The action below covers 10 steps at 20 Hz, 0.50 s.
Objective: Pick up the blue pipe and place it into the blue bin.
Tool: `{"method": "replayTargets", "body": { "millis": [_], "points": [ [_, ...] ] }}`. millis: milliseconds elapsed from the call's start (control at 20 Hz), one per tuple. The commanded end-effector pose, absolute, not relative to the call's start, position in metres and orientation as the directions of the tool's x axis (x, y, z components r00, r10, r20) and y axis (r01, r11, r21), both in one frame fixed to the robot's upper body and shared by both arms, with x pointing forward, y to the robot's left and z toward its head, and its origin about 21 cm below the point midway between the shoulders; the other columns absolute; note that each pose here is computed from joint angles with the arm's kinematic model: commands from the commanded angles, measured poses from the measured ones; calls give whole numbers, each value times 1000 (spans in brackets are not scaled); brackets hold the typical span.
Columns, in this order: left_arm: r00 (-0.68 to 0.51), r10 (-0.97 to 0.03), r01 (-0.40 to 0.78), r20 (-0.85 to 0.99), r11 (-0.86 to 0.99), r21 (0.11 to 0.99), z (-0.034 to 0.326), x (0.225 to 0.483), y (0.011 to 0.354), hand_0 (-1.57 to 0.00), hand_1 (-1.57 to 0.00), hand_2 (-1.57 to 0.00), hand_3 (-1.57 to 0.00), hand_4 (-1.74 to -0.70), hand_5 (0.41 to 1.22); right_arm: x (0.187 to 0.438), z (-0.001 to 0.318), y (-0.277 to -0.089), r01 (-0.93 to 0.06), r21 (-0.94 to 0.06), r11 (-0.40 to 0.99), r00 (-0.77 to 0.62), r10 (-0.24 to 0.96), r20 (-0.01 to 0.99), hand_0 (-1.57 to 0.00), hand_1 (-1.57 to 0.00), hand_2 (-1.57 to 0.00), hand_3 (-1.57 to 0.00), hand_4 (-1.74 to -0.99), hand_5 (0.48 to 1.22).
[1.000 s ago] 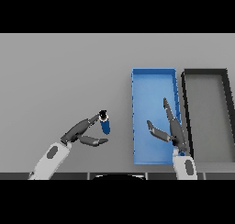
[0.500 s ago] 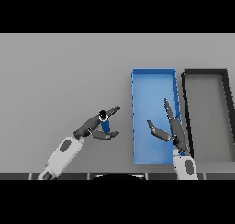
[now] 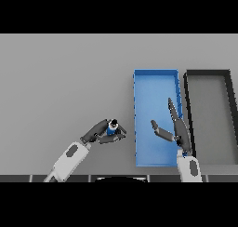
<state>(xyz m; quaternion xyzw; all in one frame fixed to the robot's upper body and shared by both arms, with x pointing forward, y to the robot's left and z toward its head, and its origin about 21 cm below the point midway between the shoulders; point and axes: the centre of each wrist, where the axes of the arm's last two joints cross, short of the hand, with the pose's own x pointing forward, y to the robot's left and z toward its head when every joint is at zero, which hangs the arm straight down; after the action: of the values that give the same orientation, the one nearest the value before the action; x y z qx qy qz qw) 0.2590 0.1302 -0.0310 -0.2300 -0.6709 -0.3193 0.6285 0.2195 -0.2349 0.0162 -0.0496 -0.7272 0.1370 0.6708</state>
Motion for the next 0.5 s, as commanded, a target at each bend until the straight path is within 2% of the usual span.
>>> {"method": "replayTargets", "body": {
  "millis": [0, 200, 450],
  "points": [
    [-104, -102, 703, 989, 697, 145, -29, 259, 132, -1347, -1384, -1395, -1317, -1665, 1144, 221, 17, -233, -116, -258, 959, -92, 248, 964, 1, 1, 1, 1, -1190, 600],
    [-161, -27, 682, 987, 719, 131, -8, 263, 123, -1479, -1494, -1499, -1423, -1710, 1190, 220, 12, -233, -121, -270, 955, -82, 261, 962, 1, 1, 1, 1, -1187, 603],
    [-218, 41, 705, 975, 698, 128, 24, 263, 110, -1541, -1546, -1547, -1469, -1731, 1211, 220, 16, -237, -109, -289, 951, -96, 280, 955, 1, 1, 1, 1, -1164, 602]
  ]
}}
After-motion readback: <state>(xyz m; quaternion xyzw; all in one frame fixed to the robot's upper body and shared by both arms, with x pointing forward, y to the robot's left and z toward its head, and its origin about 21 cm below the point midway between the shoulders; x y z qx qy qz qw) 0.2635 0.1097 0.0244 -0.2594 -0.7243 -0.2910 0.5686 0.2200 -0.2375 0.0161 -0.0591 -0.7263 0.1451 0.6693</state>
